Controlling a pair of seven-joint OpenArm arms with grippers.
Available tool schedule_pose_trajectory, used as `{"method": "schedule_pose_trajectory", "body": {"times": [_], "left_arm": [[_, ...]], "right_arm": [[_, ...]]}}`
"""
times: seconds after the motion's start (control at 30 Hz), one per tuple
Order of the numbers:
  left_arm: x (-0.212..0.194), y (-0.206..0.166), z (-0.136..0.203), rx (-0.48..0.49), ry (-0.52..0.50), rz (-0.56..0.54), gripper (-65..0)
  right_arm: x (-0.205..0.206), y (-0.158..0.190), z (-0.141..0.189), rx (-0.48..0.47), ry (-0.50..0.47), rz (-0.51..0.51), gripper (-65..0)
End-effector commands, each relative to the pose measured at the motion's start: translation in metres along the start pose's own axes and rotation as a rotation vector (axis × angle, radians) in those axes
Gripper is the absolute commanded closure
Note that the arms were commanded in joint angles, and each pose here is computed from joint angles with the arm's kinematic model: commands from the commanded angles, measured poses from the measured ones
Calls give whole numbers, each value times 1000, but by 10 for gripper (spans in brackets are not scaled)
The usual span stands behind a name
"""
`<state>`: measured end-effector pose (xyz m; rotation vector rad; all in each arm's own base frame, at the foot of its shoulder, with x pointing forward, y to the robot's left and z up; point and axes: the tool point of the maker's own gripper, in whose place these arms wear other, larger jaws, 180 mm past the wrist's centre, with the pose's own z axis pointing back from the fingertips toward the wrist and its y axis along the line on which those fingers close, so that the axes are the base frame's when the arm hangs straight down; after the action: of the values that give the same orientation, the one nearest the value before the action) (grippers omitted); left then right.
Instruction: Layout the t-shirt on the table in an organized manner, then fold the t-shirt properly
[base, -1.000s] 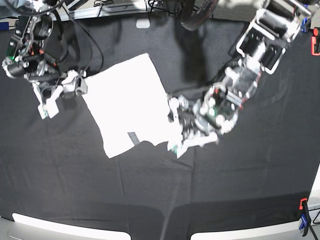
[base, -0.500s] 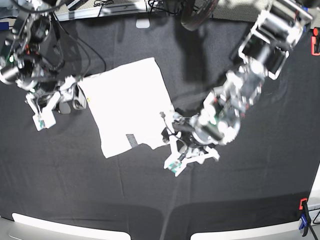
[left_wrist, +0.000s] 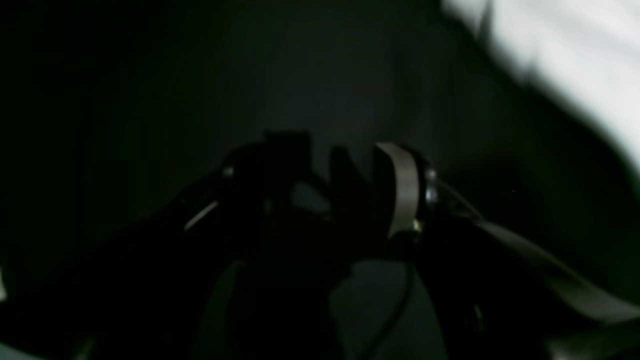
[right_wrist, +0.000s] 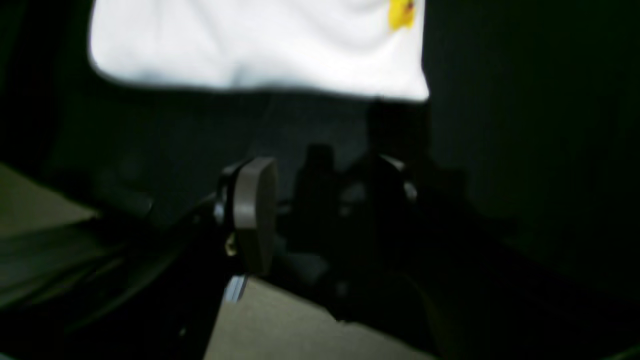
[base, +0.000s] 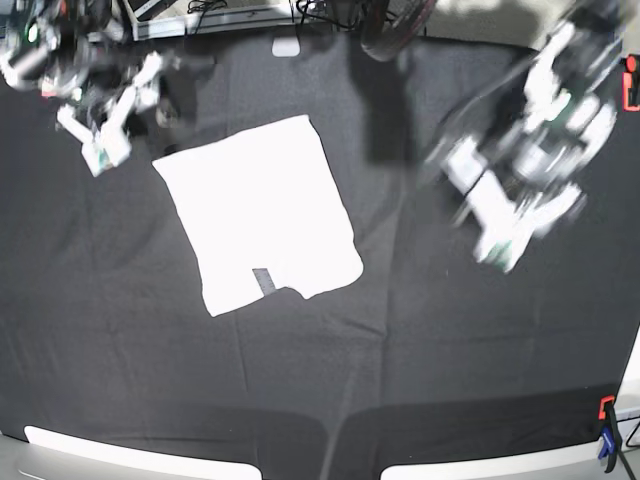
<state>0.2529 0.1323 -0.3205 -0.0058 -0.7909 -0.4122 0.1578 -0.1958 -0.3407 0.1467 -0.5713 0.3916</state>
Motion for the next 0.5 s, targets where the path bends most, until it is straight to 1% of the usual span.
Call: {"method": "schedule_pose_trajectory", "body": {"times": [0.0,0.13,0.3,0.37,0.4,0.47], "left_arm": [[-2,1,12,2,-16,-22,-307],[-60,-1,43,-2,130,-36,-307],[-136,-13,80,-26,345,3,-307],[-162,-24,97,-53,427,12,-307],[-172,-31,104,-73,450,15,-307],[-190,-49,118,-153,480,-7,-307]], "right_arm": [[4,4,8,3,-22,26,-299],[-19,21,20,24,45,40,-299],[-62,45,38,77,172,22,-299],[-82,56,46,110,229,3,-299],[-92,63,51,130,253,2,-299],[-109,78,55,169,282,-27,-299]]}}
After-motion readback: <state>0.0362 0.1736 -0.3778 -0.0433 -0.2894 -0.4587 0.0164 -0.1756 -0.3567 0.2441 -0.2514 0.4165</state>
